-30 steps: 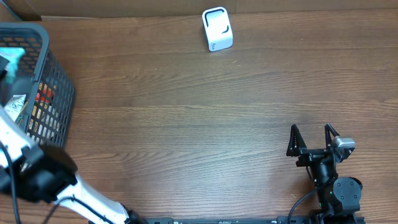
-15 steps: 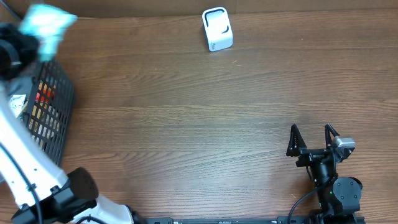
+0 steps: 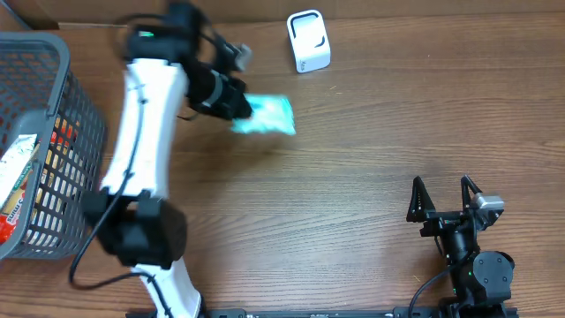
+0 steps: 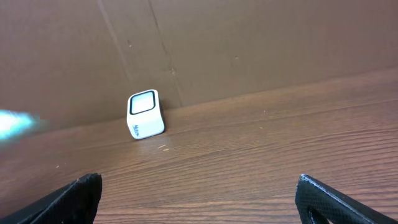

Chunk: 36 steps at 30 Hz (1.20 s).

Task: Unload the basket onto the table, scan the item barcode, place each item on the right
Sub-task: 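Carry the tissue pack to the table centre and release it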

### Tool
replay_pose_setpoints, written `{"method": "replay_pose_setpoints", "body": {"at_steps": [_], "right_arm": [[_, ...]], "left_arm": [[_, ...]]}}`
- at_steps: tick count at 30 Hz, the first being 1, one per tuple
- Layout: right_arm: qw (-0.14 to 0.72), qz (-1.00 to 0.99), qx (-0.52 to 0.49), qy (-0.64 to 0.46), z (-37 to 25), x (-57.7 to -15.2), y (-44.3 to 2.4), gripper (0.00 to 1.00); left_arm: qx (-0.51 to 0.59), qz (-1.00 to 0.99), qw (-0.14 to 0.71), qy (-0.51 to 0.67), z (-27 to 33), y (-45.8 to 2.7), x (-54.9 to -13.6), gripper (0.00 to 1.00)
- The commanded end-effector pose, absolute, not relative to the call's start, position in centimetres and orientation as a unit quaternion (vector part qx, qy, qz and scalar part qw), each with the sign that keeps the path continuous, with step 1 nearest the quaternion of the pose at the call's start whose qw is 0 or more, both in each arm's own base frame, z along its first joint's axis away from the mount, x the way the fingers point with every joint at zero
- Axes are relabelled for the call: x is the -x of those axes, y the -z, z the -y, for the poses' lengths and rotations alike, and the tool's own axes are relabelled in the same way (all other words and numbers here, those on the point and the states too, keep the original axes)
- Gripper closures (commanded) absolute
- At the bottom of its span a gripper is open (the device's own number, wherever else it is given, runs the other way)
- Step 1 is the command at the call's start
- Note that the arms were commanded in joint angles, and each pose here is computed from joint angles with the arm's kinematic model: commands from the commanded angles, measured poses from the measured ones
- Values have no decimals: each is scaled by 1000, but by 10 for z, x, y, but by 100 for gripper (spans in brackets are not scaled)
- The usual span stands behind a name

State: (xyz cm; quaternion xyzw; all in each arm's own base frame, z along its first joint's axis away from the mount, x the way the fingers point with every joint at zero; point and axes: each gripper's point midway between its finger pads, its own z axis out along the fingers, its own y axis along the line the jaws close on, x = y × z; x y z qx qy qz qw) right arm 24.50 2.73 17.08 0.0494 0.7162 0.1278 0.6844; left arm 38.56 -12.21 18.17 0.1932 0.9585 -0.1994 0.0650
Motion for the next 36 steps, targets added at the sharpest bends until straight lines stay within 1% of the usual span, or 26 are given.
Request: {"method": "replay_pose_setpoints", "body": {"at_steps": [1, 6, 10, 12, 15, 17, 19, 22, 23, 25, 27, 29, 31, 34, 36], "right_arm": [[687, -714, -48, -130, -28, -245, -170, 0], [686, -714, -48, -129, -28, -245, -170, 0], [686, -714, -48, -129, -28, -245, -170, 0], [686, -714, -48, -130, -28, -245, -170, 0], [687, -714, -48, -129, -28, -245, -170, 0], [686, -714, -48, -130, -28, -245, -170, 0], [686, -714, -48, -129, -28, -245, -170, 0], [686, -714, -48, -129, -28, -245, -170, 0], [687, -714, -48, -129, -28, -245, -170, 0], [686, -714, -48, -129, -28, -245, -170, 0], [687, -714, -48, -129, -28, -245, -170, 0], [687, -714, -48, -129, -28, -245, -170, 0], [686, -714, -48, -129, -28, -245, -170, 0], [686, -714, -48, -129, -28, -245, -170, 0], [687, -714, -48, -129, -28, -245, -170, 0]], "left_arm": [[-225, -957, 15, 181, 139, -139, -376, 89], [-218, -958, -28, 185, 172, -90, -368, 89], [-231, -950, -39, 205, 207, -74, -362, 86], [-232, -951, -38, 203, 222, -71, -359, 83], [-239, -949, -34, 203, 238, -71, -354, 73], [-245, -947, -35, 203, 247, -71, -350, 59], [-246, -947, -37, 202, 249, -71, -348, 51], [-229, -952, -34, 200, 247, -78, -353, 35], [-221, -954, -29, 201, 244, -83, -357, 33], [-197, -959, -8, 205, 233, -107, -374, 22], [-170, -962, 29, 210, 216, -142, -396, 18], [-131, -967, 80, 203, 188, -183, -418, 16], [-75, -971, 144, 177, 148, -230, -439, 16], [16, -965, 227, 133, 84, -288, -454, 16], [92, -949, 284, 101, 28, -328, -453, 15]]}}
